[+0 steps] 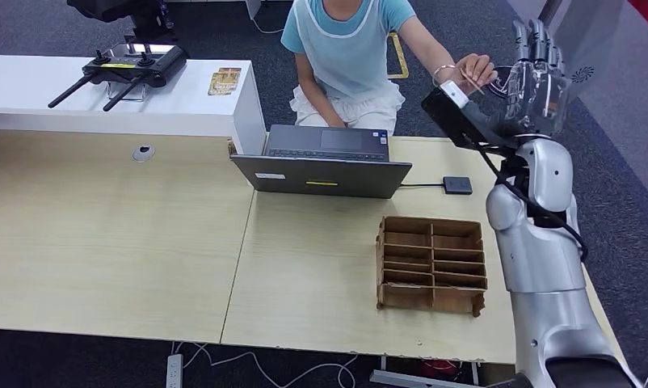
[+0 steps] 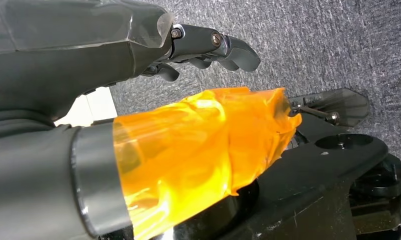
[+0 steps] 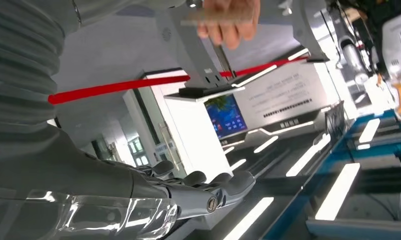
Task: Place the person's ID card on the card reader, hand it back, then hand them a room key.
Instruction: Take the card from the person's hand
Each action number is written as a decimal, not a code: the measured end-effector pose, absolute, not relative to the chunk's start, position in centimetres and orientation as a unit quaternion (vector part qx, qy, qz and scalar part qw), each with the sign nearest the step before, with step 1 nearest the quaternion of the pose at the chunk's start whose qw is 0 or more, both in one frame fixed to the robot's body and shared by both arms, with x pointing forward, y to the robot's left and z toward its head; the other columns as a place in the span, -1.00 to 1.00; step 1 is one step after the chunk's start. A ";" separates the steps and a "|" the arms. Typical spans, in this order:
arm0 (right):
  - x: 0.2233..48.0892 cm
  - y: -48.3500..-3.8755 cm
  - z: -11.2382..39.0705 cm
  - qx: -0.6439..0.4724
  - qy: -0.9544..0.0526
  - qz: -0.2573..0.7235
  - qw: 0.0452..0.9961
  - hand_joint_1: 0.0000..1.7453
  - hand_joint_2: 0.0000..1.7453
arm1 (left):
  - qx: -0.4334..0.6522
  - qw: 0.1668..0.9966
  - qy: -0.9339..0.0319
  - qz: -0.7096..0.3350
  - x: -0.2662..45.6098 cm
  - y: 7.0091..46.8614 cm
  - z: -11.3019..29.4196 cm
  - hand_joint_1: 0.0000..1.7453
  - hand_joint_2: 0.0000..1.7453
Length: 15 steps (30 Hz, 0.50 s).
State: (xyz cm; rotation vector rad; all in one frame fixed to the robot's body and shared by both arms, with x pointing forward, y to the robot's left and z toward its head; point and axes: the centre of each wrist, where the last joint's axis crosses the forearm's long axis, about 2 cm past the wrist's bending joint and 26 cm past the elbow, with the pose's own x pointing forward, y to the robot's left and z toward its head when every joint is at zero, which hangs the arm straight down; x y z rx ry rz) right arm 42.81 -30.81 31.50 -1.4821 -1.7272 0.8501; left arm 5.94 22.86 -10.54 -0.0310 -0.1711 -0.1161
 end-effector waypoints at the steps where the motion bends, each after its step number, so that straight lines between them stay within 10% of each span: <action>1: 43.3 -31.0 31.6 -0.572 -0.659 0.335 0.356 -1.00 1.00 | -0.016 0.994 -0.085 -0.058 5.9 22.9 -10.5 -1.00 -1.00; 15: 47.2 -33.0 31.4 -0.592 -0.565 0.400 0.412 -1.00 1.00 | -0.015 0.994 -0.085 -0.060 6.0 23.0 -10.6 -1.00 -1.00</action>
